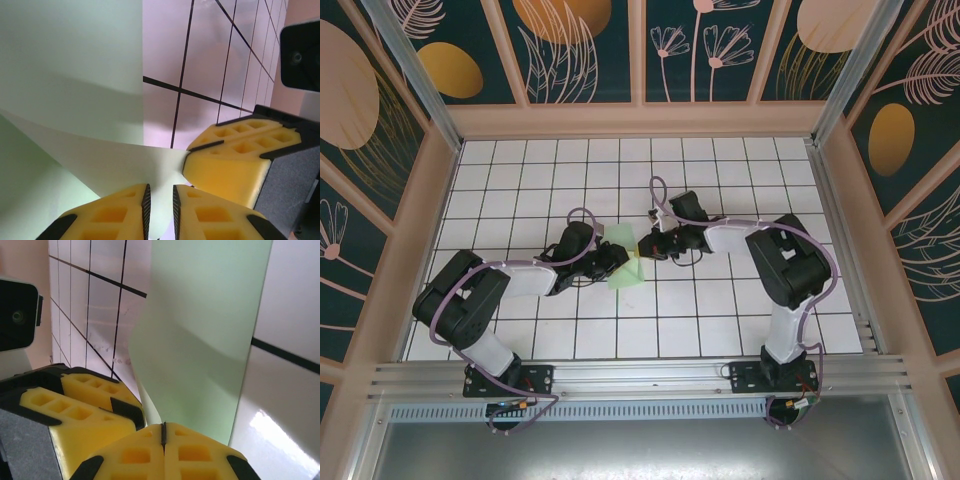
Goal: Fold a paper plane with a square sheet of paper (pick it up from the middle)
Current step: Fold the triangle a second time at the center of the table.
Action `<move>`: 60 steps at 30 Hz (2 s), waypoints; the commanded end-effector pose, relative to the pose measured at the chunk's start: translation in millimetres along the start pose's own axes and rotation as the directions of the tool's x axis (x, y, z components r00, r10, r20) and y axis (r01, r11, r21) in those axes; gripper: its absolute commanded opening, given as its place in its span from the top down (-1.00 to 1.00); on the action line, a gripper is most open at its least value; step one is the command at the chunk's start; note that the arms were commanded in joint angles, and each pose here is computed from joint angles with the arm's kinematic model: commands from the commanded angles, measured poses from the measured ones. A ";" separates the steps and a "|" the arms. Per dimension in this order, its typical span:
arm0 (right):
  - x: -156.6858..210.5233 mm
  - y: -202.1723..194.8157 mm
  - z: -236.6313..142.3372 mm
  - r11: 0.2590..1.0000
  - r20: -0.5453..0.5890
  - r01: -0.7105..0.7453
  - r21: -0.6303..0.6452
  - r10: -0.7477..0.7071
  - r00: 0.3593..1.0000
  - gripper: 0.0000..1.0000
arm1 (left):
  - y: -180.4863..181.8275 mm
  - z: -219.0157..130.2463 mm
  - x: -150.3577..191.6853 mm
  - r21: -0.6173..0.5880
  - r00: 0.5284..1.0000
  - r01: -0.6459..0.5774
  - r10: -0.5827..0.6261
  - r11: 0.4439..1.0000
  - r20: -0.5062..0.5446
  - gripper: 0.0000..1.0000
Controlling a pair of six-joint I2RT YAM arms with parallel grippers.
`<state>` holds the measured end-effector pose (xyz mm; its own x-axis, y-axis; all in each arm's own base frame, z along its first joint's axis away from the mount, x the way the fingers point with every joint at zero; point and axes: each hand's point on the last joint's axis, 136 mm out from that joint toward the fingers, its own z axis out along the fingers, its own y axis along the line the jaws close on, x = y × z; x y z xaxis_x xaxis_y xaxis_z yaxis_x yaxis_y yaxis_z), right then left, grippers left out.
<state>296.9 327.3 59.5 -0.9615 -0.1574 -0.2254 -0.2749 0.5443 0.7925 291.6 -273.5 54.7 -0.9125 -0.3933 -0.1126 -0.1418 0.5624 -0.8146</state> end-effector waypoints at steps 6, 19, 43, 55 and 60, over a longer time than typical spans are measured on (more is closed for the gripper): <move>-8.5 -10.6 8.8 0.998 -0.021 0.056 0.027 -0.055 0.998 0.95 | -19.2 0.5 -2.9 0.051 0.998 -0.056 0.056 0.997 -0.001 0.59; -10.8 -21.2 14.1 0.996 -0.031 0.059 0.059 -0.057 0.998 0.95 | -15.3 11.9 -0.9 0.045 0.998 -0.056 0.057 0.997 -0.039 0.64; -11.1 -30.3 21.0 0.995 -0.053 0.055 0.078 -0.051 0.997 0.95 | 0.4 25.3 2.6 0.000 0.997 -0.022 0.022 1.000 -0.075 0.68; -13.1 -33.0 21.0 0.994 -0.051 0.057 0.096 -0.052 0.997 0.95 | 7.3 26.7 5.1 -0.014 0.997 -0.010 0.009 1.000 -0.081 0.76; -12.5 -35.7 22.4 0.993 -0.054 0.052 0.102 -0.047 0.997 0.95 | 9.4 27.3 5.8 -0.018 0.997 -0.005 0.004 1.000 -0.083 0.79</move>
<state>311.8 328.2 25.9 -0.9514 -0.2163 -0.2192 -0.3069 0.6083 0.7320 296.7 -287.3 34.3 -0.9377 -0.3392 -0.0748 -0.1442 0.5761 -0.8046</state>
